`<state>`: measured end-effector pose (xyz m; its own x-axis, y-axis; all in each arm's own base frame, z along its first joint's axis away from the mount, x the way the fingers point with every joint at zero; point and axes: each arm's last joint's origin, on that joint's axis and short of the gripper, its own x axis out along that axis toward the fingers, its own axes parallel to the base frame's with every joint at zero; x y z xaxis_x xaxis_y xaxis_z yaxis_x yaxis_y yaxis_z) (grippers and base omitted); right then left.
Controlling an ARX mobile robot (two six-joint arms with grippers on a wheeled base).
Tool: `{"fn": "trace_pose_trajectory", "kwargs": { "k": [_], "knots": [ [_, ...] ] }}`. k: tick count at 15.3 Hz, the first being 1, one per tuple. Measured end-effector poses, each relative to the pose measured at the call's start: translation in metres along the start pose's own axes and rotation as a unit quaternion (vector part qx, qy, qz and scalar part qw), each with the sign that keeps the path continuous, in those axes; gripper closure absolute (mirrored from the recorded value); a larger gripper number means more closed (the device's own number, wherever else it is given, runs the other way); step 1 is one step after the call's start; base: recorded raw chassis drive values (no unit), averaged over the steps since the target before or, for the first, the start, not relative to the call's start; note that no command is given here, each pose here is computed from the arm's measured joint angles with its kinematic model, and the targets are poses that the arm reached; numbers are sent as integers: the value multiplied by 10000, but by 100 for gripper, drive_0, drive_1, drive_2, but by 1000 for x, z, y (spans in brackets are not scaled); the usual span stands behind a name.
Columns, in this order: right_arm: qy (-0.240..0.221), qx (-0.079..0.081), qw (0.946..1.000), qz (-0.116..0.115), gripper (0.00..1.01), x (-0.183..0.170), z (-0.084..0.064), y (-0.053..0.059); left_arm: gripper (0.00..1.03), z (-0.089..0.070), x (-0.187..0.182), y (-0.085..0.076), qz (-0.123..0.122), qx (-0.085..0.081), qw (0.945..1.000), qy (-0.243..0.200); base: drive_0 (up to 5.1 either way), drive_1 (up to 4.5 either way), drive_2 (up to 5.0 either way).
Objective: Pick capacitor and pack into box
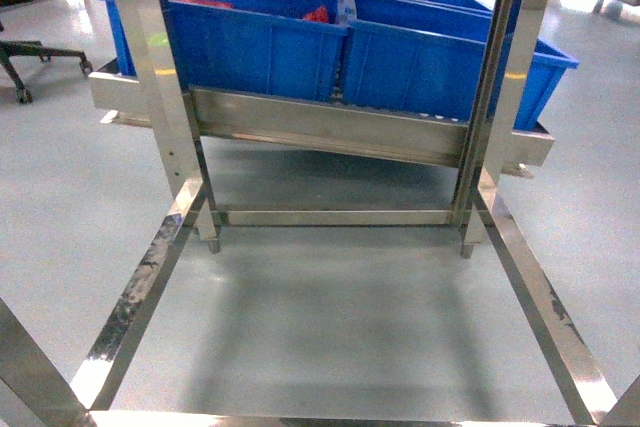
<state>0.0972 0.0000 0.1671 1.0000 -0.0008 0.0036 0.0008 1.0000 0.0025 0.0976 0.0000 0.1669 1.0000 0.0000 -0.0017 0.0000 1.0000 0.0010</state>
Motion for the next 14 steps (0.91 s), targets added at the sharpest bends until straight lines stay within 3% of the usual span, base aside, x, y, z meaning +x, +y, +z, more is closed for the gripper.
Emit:
{"fn": "trace_pose_trajectory", "kwargs": {
  "k": [14],
  "knots": [
    [0,0,10000,0,3,0,0,0,5,0,0,0,0,-2,10000,0,0,0,0]
  ]
}}
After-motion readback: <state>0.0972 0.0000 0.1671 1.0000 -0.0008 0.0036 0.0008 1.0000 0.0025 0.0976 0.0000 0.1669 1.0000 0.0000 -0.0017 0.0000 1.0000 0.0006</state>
